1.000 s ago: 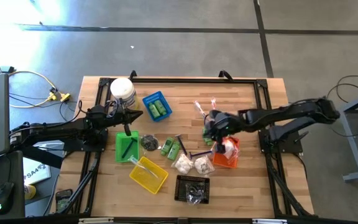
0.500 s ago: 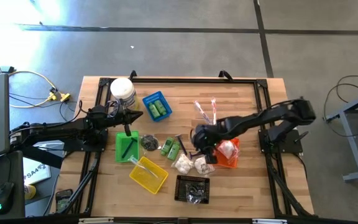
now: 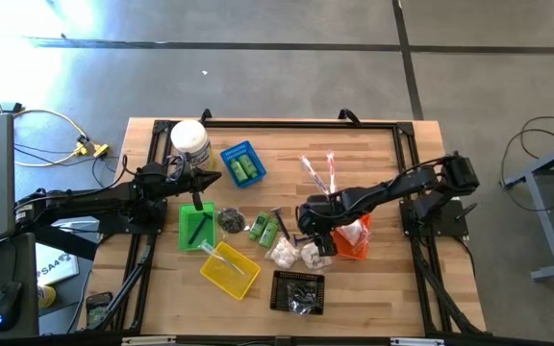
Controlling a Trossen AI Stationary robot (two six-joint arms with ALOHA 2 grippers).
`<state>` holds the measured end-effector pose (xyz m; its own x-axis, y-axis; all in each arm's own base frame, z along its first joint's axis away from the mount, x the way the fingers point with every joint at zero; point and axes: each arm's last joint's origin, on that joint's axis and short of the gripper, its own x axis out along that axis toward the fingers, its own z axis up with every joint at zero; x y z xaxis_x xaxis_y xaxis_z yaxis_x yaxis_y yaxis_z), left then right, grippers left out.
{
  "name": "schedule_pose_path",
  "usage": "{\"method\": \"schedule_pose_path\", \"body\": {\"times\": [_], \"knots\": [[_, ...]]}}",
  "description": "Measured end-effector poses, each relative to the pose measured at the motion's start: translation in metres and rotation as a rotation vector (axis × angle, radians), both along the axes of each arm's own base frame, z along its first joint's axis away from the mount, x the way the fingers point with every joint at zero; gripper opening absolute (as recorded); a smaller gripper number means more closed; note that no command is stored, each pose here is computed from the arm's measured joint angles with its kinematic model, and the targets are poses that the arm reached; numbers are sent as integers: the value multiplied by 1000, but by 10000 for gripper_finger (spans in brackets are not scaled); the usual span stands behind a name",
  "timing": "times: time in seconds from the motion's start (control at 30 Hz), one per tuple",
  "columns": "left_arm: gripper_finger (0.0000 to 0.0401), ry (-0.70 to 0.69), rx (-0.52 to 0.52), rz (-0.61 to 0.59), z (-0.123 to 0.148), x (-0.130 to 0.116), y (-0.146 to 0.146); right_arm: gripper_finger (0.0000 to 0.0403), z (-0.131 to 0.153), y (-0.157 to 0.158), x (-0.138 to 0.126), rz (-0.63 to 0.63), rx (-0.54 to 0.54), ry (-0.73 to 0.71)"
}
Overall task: Pick & Place Travel size toiletries
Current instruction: Put the blue razor into the green bin
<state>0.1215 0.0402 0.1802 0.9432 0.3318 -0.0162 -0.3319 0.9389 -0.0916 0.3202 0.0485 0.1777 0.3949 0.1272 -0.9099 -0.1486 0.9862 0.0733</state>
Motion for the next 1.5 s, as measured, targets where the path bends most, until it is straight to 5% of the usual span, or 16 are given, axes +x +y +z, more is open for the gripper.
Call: {"method": "schedule_pose_path", "body": {"times": [0.67, 1.1, 1.5], "knots": [[0, 1, -21, -63, -1, 1, -2, 204, -40, -2, 7, -26, -106, 124], [0, 1, -21, -62, -1, 1, -2, 22, -39, -1, 11, 13, -74, 74], [0, 0, -24, -62, -1, 1, -2, 15, -23, -3, 13, -40, -153, -28]]}}
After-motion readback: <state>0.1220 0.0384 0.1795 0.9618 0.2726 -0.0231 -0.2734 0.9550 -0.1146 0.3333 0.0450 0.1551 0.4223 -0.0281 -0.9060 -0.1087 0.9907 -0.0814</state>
